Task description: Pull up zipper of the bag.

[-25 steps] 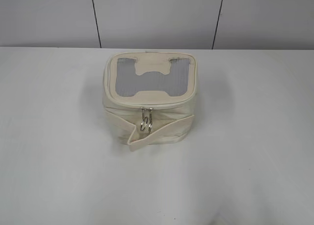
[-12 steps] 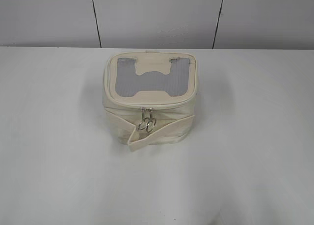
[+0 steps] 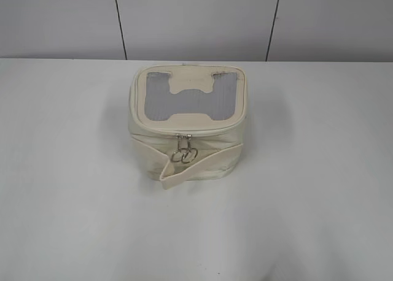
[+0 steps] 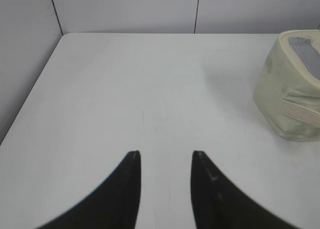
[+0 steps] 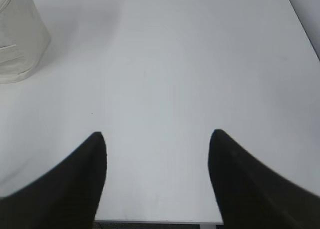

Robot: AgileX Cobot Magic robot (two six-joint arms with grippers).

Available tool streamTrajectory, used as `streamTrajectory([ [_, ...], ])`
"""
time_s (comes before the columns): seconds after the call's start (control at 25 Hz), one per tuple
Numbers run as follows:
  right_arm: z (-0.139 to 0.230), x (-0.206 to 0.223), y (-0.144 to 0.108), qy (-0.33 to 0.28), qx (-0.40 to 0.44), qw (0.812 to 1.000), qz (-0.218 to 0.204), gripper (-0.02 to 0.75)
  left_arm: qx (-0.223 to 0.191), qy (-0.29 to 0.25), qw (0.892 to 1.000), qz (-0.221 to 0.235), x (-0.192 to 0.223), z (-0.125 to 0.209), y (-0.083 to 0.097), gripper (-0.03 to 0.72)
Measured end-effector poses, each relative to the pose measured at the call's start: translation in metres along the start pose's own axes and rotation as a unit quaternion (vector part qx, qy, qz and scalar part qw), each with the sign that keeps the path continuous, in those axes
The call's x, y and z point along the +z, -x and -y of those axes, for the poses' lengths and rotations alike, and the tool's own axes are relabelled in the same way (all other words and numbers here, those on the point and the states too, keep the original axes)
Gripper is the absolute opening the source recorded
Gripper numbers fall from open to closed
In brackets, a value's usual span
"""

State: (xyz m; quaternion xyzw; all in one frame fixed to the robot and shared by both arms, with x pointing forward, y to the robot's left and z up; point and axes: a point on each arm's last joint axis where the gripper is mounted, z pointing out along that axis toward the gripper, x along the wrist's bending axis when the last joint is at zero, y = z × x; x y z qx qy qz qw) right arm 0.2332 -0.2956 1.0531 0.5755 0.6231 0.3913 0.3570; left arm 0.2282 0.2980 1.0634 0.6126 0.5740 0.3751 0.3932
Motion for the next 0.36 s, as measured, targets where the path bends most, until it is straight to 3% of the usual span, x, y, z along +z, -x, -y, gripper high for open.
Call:
streamTrajectory([
  [0.36,0.0000,0.0000,0.0000,0.000,0.000,1.000,0.000,0.501,0.000,0.000,1.000,0.000,0.0000,-0.0001,0.0000,0.245],
])
